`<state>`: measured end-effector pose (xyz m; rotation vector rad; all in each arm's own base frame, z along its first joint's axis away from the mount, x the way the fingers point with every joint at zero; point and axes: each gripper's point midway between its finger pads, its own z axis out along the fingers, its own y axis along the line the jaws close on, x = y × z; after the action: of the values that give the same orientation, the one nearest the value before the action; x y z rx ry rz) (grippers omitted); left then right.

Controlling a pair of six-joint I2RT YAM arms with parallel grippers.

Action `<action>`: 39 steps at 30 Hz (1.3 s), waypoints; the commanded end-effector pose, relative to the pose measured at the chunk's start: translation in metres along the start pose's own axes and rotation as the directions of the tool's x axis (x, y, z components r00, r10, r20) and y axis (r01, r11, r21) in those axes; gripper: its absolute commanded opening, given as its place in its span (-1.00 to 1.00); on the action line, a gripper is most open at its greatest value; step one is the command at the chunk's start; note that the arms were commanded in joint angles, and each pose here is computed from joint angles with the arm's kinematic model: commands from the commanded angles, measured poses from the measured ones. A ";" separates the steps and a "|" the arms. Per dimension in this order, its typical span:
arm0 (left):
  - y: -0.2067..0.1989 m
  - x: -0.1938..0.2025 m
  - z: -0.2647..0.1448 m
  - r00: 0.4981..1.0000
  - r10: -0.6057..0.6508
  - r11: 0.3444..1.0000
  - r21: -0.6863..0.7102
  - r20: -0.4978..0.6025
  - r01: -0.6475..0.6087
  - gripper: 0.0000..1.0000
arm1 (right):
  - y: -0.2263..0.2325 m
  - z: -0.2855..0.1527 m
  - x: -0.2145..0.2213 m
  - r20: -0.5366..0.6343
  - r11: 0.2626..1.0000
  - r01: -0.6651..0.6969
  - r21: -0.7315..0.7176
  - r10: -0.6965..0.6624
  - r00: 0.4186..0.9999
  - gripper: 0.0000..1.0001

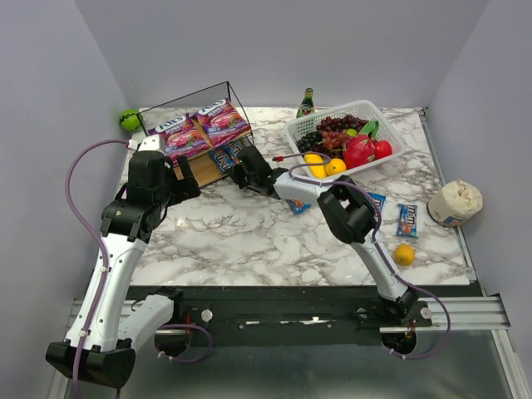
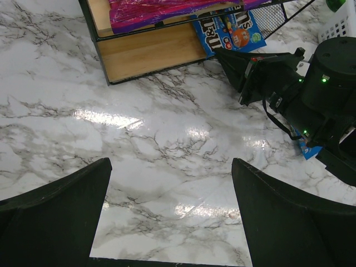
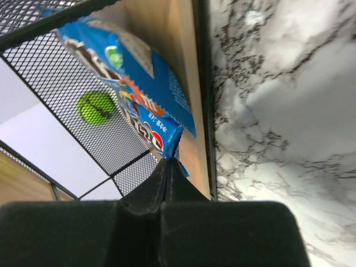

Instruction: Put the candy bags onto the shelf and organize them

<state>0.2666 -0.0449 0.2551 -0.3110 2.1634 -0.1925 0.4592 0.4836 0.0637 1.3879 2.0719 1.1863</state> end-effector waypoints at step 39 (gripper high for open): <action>0.001 0.000 -0.006 1.000 0.018 1.000 0.016 0.021 -0.018 0.98 | -0.032 -0.133 -0.026 -0.069 0.803 0.596 0.000 -0.595 0.801 0.66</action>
<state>0.2662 -0.0447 0.2560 -0.3048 2.1593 -0.1915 0.3712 0.4344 0.0875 0.8013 2.3725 1.0571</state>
